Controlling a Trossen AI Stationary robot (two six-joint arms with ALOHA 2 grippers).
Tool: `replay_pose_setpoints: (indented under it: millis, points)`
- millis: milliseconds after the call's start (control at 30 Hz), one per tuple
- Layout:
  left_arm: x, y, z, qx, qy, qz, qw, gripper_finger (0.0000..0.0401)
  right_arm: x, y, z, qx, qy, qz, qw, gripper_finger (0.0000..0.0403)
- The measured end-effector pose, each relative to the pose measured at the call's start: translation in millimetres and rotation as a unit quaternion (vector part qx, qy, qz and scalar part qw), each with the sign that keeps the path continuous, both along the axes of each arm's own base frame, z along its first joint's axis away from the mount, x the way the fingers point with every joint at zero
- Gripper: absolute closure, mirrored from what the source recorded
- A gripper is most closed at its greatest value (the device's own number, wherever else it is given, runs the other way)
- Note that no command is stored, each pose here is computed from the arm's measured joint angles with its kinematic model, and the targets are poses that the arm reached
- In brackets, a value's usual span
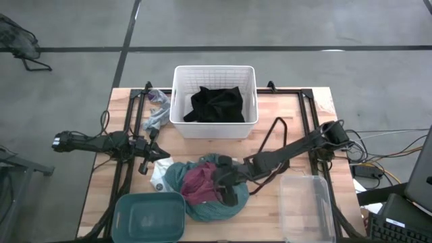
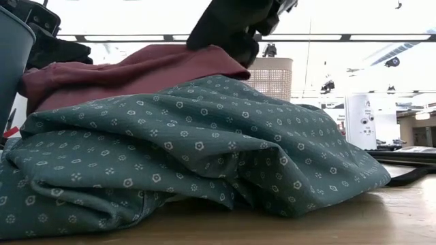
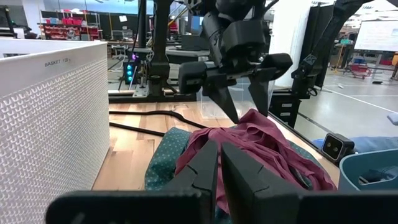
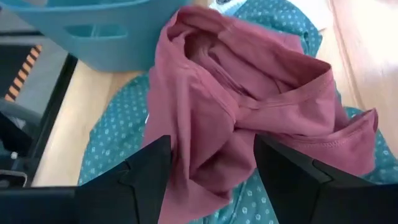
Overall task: Pick & Place Cloths
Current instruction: Put the pink underwear into the transparent bin
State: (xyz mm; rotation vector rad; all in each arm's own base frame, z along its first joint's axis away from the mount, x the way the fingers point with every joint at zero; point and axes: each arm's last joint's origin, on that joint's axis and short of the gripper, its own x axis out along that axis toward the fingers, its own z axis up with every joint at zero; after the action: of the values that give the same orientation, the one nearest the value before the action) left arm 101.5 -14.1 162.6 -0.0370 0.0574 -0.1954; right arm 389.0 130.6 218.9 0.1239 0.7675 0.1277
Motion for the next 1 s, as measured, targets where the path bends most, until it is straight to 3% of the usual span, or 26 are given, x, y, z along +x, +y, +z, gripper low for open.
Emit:
replay_pose_setpoints:
  millis: [267, 567, 767, 1000]
  points:
    - [0, 0, 0, 0.000, 0.000, 0.000, 1.000, 0.0375, -4, -1, -16, 0.031, -0.003, -0.028, 0.999, 0.0228]
    - [0, 0, 0, 0.000, 0.000, 0.000, 1.000, 0.0375, -5, -1, -16, 0.050, 0.005, -0.040, 0.998, 0.0381]
    - [0, 0, 0, 0.000, 0.000, 0.000, 1.000, 0.0375, -5, 2, 12, 0.046, -0.011, -0.026, 0.999, 0.0393]
    - [0, 0, 0, 0.000, 0.000, 0.000, 1.000, 0.0375, -21, -4, 66, 0.026, -0.019, -0.032, 0.999, 0.0394]
